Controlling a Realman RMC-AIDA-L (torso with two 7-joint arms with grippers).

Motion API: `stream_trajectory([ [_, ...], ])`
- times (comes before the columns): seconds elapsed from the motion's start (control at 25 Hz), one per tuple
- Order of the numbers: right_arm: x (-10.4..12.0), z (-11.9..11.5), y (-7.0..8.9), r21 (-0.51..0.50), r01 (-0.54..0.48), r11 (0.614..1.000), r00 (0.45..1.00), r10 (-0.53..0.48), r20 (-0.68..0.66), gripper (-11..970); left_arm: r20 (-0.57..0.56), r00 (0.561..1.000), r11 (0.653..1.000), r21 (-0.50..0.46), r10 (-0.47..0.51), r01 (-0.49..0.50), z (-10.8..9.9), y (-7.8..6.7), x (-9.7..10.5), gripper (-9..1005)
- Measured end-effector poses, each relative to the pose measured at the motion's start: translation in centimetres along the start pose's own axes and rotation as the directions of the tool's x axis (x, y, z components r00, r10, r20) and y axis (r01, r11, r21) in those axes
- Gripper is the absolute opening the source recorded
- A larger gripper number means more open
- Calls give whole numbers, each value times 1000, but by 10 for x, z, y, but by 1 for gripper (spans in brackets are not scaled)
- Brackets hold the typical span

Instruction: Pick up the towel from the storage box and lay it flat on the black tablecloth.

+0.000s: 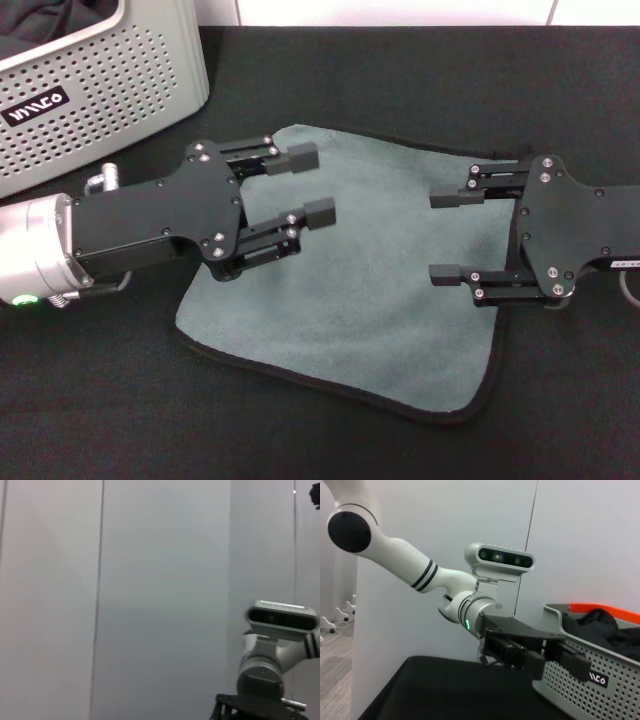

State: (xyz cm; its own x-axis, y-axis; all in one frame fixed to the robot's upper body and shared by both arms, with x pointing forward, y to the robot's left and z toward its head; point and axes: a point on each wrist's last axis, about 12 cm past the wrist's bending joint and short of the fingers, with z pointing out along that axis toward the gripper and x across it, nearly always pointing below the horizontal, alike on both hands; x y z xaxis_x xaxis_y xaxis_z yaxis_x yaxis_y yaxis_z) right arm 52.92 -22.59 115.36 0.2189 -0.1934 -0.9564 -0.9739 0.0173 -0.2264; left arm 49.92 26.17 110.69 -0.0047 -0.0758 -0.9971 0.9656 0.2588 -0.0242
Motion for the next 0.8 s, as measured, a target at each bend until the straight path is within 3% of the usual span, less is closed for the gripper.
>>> stream_trajectory([
  [0.4, 13, -1, 19, 7, 34, 999, 999, -34, 22, 622, -41, 999, 995, 94, -26, 30, 18, -2, -13, 530],
  [0.8, 14, -6, 21, 22, 30, 999, 999, -31, 22, 622, -40, 999, 985, 164, -37, 43, 22, -6, -20, 553],
])
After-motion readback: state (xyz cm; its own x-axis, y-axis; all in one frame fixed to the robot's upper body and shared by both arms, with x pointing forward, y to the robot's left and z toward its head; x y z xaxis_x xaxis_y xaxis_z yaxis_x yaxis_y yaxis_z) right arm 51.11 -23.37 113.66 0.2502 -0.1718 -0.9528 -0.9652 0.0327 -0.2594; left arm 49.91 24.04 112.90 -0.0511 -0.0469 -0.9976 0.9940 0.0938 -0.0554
